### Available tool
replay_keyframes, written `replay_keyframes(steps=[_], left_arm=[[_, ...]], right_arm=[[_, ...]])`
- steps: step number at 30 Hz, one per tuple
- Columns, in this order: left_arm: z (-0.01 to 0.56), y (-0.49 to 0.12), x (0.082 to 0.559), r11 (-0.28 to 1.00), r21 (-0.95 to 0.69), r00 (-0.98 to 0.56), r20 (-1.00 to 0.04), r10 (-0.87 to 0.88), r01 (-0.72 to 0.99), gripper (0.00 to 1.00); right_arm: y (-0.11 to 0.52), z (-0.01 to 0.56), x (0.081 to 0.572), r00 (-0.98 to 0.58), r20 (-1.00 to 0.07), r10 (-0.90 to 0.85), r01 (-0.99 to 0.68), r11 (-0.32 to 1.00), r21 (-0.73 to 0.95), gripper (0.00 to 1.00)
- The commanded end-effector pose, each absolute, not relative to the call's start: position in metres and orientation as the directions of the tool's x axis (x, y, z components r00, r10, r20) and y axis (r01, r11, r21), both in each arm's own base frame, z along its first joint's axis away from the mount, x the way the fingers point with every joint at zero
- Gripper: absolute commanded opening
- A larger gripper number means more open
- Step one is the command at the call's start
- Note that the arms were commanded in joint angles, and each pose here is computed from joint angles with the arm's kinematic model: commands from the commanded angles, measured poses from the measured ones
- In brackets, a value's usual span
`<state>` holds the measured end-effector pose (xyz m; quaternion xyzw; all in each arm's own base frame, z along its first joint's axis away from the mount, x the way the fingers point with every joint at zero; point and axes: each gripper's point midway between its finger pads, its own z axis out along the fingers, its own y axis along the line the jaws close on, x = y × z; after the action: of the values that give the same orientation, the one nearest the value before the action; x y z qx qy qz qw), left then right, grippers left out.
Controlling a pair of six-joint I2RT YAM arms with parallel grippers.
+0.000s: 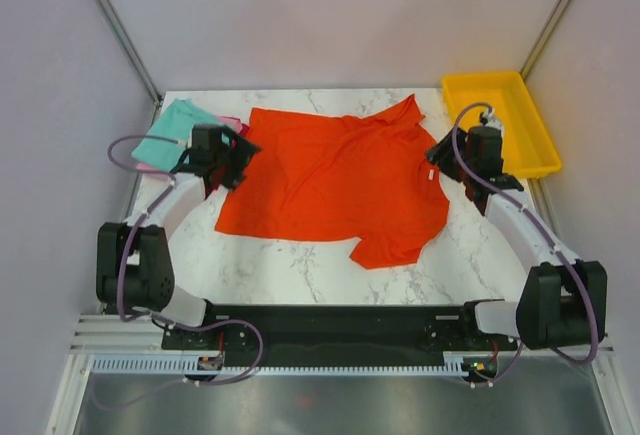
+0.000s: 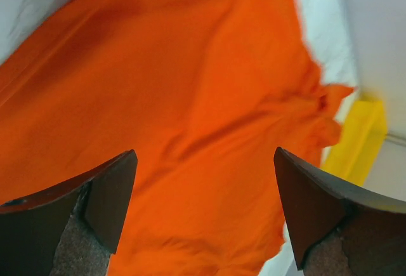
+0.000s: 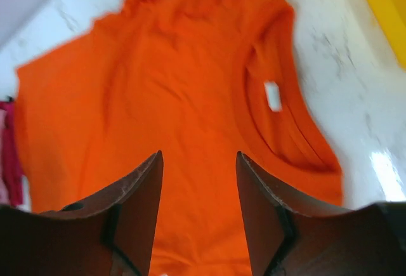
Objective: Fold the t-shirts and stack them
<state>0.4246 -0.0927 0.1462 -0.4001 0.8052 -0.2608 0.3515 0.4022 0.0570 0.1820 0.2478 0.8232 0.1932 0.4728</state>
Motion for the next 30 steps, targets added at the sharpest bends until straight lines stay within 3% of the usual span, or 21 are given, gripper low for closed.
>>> replay_keyframes(steps=[1, 4, 9, 15, 22, 23, 24, 25, 27, 30], left_arm=[[0.132, -0.092, 0.377, 0.618, -0.642, -0.479, -0.410, -0.776, -0.453, 0.96], [0.116, -0.096, 0.352, 0.659, -0.612, -0.522, -0.423, -0.740, -0.438, 0.94], [0.094, -0.100, 0.324, 0.699, -0.580, -0.568, -0.433, -0.700, -0.419, 0.93], [0.083, -0.102, 0.327, 0.739, -0.553, -0.603, -0.456, -0.655, -0.385, 0.93], [0.075, -0.105, 0.340, 0.792, -0.523, -0.639, -0.499, -0.585, -0.317, 0.93], [0.079, -0.111, 0.340, 0.790, -0.536, -0.663, -0.480, -0.574, -0.296, 0.93], [0.083, -0.116, 0.342, 0.787, -0.547, -0.672, -0.471, -0.572, -0.286, 0.93], [0.086, -0.121, 0.339, 0.771, -0.573, -0.681, -0.448, -0.579, -0.279, 0.93], [0.089, -0.123, 0.337, 0.762, -0.588, -0.677, -0.445, -0.586, -0.273, 0.93], [0.099, -0.115, 0.333, 0.762, -0.587, -0.636, -0.484, -0.601, -0.274, 0.93]], right_arm=[[0.042, 0.134, 0.352, -0.549, -0.675, 0.494, 0.289, 0.869, 0.401, 0.57], [0.033, 0.114, 0.329, -0.572, -0.677, 0.463, 0.307, 0.886, 0.347, 0.52], [0.025, 0.065, 0.308, -0.644, -0.632, 0.430, 0.344, 0.901, 0.263, 0.63], [0.022, 0.045, 0.310, -0.656, -0.607, 0.448, 0.387, 0.890, 0.239, 0.63], [0.022, 0.033, 0.321, -0.657, -0.599, 0.458, 0.416, 0.883, 0.218, 0.42], [0.023, 0.032, 0.325, -0.662, -0.596, 0.454, 0.417, 0.884, 0.210, 0.30], [0.025, 0.032, 0.327, -0.665, -0.597, 0.449, 0.414, 0.887, 0.206, 0.27], [0.028, 0.033, 0.330, -0.663, -0.600, 0.447, 0.411, 0.888, 0.207, 0.14], [0.026, 0.037, 0.334, -0.649, -0.611, 0.453, 0.423, 0.883, 0.205, 0.00], [0.022, 0.062, 0.350, -0.582, -0.667, 0.466, 0.439, 0.870, 0.225, 0.00]])
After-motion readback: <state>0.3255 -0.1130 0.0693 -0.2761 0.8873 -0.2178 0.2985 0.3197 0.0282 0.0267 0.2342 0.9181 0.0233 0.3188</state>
